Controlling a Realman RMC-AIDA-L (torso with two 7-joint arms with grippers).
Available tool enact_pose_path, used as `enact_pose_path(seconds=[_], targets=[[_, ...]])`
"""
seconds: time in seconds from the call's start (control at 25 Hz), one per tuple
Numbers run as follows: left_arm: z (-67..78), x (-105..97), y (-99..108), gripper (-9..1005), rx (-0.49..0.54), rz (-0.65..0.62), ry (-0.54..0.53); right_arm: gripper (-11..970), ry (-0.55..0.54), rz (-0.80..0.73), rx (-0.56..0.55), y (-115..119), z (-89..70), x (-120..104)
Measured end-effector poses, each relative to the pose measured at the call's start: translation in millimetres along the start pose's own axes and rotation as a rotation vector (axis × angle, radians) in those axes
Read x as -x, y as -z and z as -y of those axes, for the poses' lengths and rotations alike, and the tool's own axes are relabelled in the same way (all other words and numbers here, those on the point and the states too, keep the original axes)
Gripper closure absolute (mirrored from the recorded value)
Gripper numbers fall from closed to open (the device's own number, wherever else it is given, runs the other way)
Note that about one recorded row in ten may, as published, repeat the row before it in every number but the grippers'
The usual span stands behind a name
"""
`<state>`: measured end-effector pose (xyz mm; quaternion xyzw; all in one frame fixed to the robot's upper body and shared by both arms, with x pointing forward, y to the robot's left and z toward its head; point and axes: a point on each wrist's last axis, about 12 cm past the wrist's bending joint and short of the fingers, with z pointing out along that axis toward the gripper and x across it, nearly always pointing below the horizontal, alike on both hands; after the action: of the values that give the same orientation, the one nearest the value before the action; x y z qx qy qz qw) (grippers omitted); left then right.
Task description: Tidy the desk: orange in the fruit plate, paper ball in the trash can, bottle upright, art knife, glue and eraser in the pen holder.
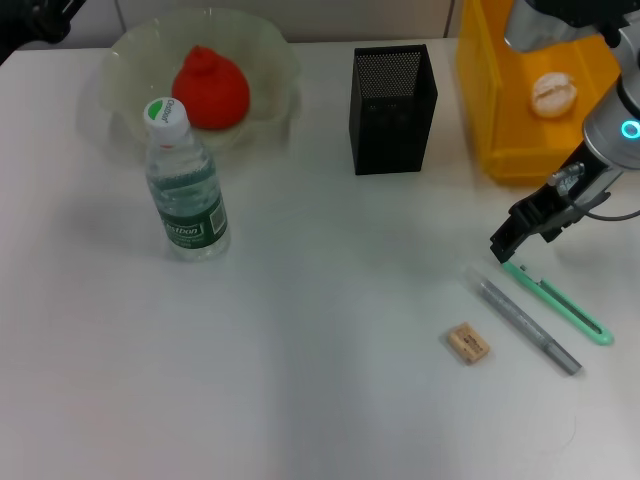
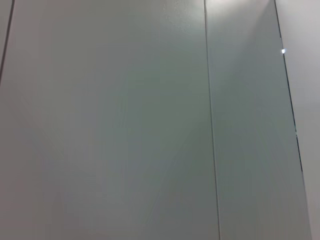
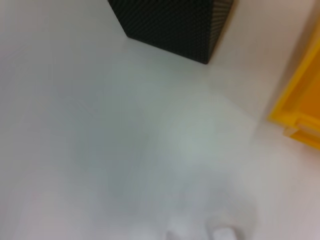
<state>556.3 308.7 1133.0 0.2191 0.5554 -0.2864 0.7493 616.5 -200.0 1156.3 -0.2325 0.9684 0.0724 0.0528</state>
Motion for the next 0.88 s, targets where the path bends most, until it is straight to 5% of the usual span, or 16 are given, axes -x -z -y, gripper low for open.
enact_pose_path(seconds=[0.52,0.88], targets=[[1.5,-6,2,480,0.015,-0.003,0.007,463,0.083,-0.06,-0.051,-16,-10.9,4],[1.5,-7,3,480,0.02,-0.002,0.011,482,0.105,-0.04,-0.075,-21,-11.9,8]])
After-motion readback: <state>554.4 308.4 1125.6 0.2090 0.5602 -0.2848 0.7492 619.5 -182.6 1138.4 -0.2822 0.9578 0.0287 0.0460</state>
